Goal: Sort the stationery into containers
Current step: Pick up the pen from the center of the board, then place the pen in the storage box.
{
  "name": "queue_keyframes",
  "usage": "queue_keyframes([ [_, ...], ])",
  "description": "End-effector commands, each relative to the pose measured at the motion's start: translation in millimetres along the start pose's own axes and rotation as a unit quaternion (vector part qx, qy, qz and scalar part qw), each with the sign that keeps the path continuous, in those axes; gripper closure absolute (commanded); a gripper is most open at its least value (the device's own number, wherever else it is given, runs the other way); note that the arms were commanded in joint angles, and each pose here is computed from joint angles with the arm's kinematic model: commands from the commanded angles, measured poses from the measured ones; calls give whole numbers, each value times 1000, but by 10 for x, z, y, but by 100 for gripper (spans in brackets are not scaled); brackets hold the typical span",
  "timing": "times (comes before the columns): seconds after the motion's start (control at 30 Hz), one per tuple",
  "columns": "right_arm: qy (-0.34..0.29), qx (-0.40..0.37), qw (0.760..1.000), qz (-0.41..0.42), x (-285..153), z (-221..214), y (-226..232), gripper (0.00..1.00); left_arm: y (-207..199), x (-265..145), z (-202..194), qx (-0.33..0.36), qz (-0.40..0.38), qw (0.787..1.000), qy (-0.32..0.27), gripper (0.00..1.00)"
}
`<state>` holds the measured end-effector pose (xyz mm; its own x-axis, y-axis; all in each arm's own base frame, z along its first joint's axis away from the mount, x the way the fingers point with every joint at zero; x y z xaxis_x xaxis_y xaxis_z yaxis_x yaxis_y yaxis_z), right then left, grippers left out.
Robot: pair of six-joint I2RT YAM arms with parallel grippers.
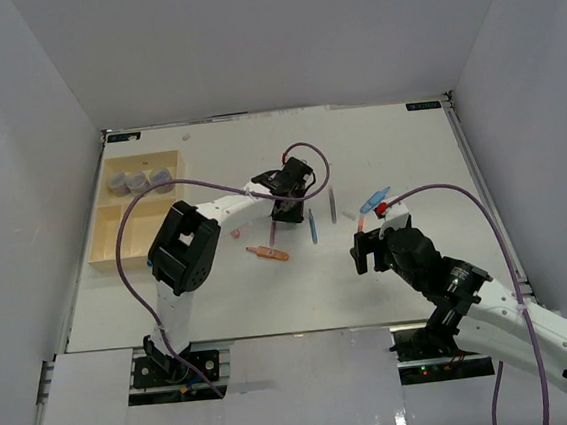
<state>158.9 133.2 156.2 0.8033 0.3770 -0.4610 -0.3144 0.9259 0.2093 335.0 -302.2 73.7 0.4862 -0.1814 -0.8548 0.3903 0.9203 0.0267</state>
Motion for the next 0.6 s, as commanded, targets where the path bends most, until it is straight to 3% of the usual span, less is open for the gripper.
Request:
queue_keyframes([
  [0.0, -17, 7, 1000, -1, -16, 80, 4, 10, 125, -601, 436, -22, 3, 997, -79, 68],
  [0.1, -19, 2, 1000, 2, -23, 106, 11, 10, 404, -826, 541, -52, 18, 993, -103, 68],
  [0.3, -18, -10, 1000, 15, -32, 140, 49, 10, 1397, -1228, 445, -137, 92, 978, -123, 67],
  [0.57, 1, -19, 998, 59, -36, 86, 156, 10, 2742, -1644, -215, -262, 232, 929, -119, 67],
])
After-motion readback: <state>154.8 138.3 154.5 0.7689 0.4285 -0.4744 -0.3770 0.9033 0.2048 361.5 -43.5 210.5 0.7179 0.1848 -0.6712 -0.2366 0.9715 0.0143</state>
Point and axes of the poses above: each gripper's point midway between its finger pads, its own x axis out along the fingers, its own y axis along the line the jaws close on, z = x × y, the point moved 5 cm from there along -x, back along the fingers, and after that the axes turned 8 degrees about x, right-handed, at the moved point
